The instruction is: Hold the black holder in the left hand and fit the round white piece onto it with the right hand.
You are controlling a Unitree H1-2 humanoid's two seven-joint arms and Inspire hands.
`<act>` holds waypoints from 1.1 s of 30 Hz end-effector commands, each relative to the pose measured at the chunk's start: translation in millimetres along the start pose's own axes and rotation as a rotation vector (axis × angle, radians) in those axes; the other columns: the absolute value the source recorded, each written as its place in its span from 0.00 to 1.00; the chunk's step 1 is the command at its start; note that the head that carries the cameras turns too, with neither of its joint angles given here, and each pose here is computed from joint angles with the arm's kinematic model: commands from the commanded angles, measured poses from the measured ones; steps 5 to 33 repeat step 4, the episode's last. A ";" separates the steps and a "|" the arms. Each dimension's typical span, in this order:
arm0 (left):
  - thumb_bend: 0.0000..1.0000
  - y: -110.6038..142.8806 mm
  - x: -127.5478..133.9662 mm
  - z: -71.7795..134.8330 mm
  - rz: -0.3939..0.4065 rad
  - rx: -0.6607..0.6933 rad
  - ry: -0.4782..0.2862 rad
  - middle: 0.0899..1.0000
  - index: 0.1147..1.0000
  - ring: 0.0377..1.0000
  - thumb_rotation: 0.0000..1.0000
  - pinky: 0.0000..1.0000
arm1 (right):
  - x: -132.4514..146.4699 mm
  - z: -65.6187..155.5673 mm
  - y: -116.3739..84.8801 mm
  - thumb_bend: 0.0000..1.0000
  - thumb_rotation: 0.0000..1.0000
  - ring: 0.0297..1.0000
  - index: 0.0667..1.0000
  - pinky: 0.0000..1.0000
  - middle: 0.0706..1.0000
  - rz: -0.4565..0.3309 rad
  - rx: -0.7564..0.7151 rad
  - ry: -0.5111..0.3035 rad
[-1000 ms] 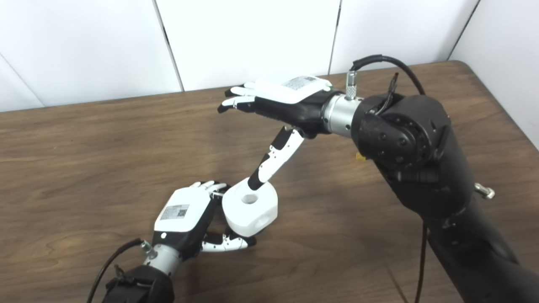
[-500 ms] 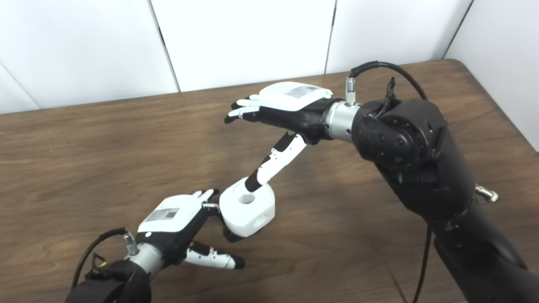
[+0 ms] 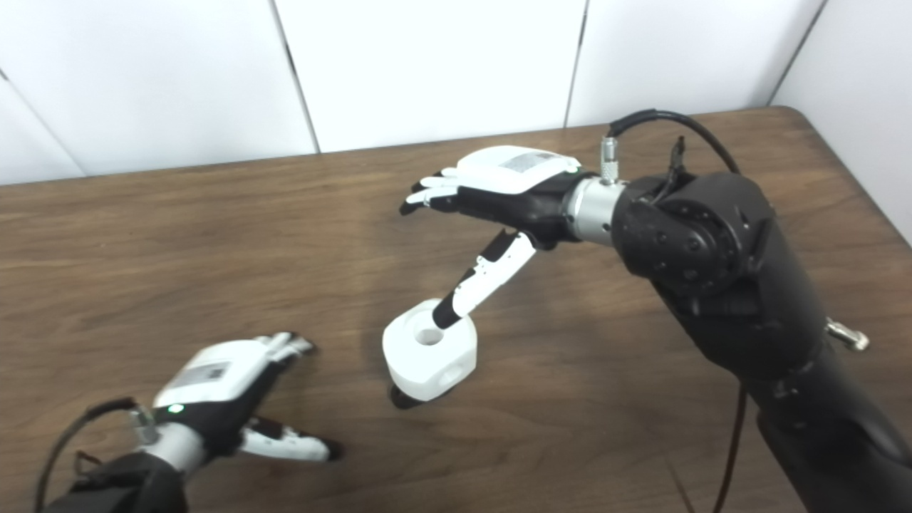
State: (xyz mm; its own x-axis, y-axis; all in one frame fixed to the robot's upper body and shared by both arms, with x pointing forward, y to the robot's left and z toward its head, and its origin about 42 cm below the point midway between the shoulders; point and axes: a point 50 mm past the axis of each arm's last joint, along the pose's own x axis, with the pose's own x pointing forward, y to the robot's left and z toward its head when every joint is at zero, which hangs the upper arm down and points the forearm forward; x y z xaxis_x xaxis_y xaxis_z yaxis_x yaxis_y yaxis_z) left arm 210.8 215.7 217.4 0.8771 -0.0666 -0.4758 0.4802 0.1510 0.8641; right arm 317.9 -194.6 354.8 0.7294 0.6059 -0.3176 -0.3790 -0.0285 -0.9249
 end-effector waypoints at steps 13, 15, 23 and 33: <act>1.00 11.4 -18.5 -17.2 0.088 0.000 0.051 1.00 1.00 1.00 0.52 1.00 | -6.9 -2.9 -14.8 1.00 0.85 1.00 0.92 1.00 0.98 -0.033 -0.028 0.018; 1.00 11.4 -18.5 -17.2 0.088 0.000 0.051 1.00 1.00 1.00 0.52 1.00 | -6.9 -2.9 -14.8 1.00 0.85 1.00 0.92 1.00 0.98 -0.033 -0.028 0.018; 1.00 11.4 -18.5 -17.2 0.088 0.000 0.051 1.00 1.00 1.00 0.52 1.00 | -6.9 -2.9 -14.8 1.00 0.85 1.00 0.92 1.00 0.98 -0.033 -0.028 0.018; 1.00 11.4 -18.5 -17.2 0.088 0.000 0.051 1.00 1.00 1.00 0.52 1.00 | -6.9 -2.9 -14.8 1.00 0.85 1.00 0.92 1.00 0.98 -0.033 -0.028 0.018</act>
